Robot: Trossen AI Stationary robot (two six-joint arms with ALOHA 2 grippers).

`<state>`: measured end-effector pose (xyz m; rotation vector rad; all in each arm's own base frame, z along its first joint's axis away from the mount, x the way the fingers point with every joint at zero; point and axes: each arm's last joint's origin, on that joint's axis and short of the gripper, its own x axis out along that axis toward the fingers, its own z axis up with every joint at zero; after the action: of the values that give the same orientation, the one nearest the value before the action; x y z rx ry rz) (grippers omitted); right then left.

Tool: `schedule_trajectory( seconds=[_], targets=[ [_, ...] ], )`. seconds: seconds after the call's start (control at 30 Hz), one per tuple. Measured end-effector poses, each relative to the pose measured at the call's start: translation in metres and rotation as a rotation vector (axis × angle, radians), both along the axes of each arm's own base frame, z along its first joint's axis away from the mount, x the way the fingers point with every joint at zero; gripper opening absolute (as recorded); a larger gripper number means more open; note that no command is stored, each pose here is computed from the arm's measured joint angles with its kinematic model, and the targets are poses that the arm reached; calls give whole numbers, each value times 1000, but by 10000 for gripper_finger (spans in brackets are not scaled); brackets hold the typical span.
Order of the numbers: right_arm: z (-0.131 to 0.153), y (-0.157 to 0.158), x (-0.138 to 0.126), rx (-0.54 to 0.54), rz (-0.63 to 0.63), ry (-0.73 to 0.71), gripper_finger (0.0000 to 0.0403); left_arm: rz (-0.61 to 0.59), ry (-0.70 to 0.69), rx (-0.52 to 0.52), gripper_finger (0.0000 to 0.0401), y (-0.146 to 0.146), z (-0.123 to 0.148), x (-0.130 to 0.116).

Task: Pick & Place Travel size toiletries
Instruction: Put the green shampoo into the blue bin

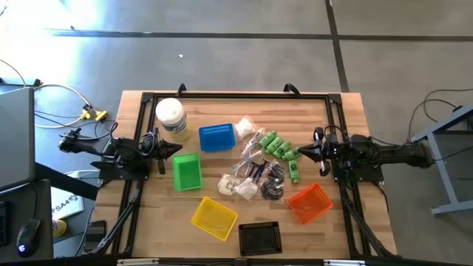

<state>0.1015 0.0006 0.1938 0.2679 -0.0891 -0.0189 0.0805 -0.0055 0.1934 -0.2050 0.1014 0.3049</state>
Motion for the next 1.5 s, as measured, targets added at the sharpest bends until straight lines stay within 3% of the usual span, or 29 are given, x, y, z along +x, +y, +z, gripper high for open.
schedule_trajectory(
  seconds=[0.57, 1.5],
  targets=[
    [-3, 2, 14, -12, 50, 44, 3, -1, 0, 0, 0, 0, 0, 0],
    [2, 3, 17, -159, 95, -11, 3, -2, -13, 3, 0, 0, 1, 0]
  ],
)
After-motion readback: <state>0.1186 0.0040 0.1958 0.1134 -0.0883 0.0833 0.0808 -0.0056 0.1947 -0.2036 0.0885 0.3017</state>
